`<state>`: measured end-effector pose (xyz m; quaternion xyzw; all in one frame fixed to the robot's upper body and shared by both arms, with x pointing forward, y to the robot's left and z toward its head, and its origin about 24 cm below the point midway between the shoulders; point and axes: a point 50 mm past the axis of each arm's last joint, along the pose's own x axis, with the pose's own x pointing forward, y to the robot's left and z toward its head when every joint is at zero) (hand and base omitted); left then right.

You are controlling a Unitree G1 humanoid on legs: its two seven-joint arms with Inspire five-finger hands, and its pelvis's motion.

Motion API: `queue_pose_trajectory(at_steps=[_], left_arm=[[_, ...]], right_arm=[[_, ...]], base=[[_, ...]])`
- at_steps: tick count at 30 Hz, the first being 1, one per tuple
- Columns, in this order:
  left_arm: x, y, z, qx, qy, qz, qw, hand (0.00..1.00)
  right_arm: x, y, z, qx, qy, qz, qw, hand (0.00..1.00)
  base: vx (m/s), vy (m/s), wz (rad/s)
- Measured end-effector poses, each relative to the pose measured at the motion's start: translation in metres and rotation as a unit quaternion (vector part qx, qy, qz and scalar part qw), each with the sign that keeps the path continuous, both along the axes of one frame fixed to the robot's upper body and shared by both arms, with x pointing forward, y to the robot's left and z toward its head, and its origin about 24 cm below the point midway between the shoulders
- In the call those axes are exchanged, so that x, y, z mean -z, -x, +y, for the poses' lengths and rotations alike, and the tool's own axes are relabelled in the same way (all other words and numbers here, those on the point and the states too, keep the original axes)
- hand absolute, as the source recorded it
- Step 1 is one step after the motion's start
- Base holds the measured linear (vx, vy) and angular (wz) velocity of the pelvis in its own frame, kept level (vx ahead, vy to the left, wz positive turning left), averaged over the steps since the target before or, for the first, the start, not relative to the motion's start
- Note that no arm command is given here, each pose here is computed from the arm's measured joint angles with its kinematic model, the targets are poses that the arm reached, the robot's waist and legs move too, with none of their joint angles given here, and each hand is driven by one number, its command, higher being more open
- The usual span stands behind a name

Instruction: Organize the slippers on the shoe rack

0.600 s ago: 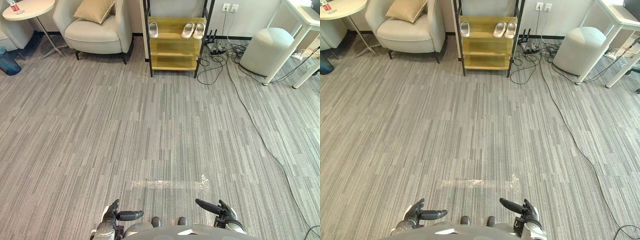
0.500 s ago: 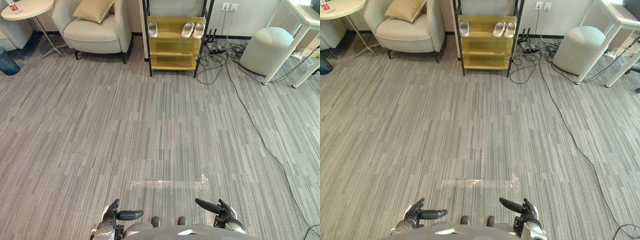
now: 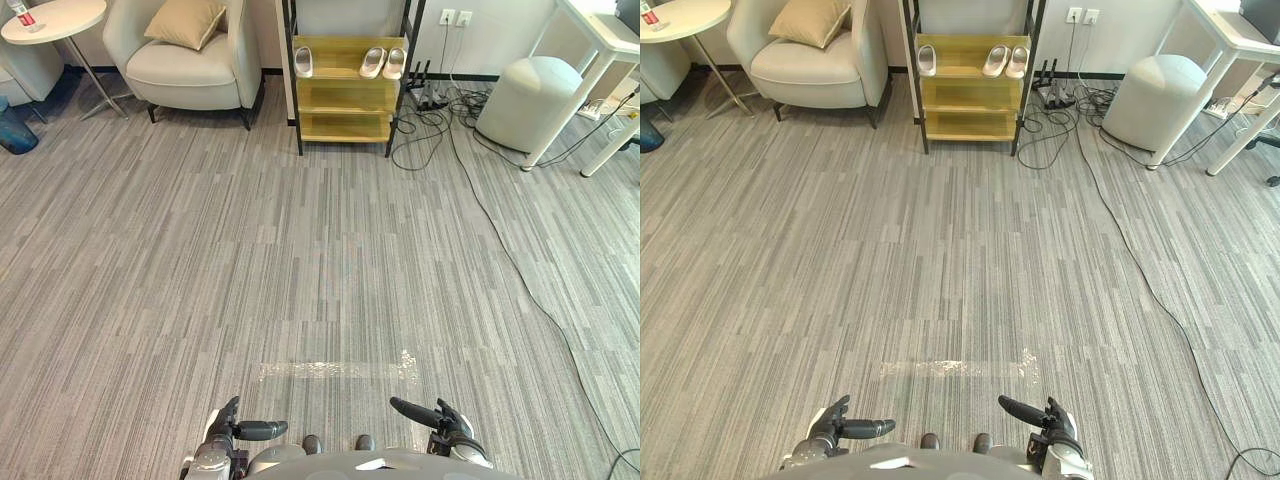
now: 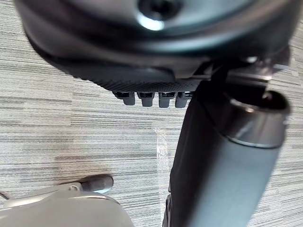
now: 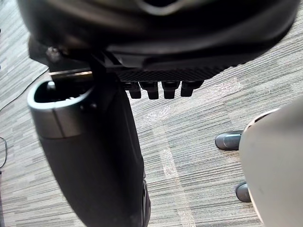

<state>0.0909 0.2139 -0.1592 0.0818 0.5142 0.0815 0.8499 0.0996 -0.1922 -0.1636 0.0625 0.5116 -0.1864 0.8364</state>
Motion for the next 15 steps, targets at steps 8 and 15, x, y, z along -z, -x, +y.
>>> queue_pose_trajectory(at_steps=[8, 15], left_arm=[[0.0007, 0.0020, 0.0005, -0.002, 0.000, 0.004, 1.000, 1.00], [0.0004, 0.0026, 0.0027, -0.007, -0.002, 0.004, 1.000, 1.00]], right_arm=[[0.0008, 0.0035, -0.0002, 0.001, -0.001, 0.005, 1.000, 1.00], [0.0013, 0.0054, 0.0005, -0.002, -0.001, 0.008, 1.000, 1.00]], base=[[-0.03, -0.015, -0.05], [-0.03, -0.005, -0.09]])
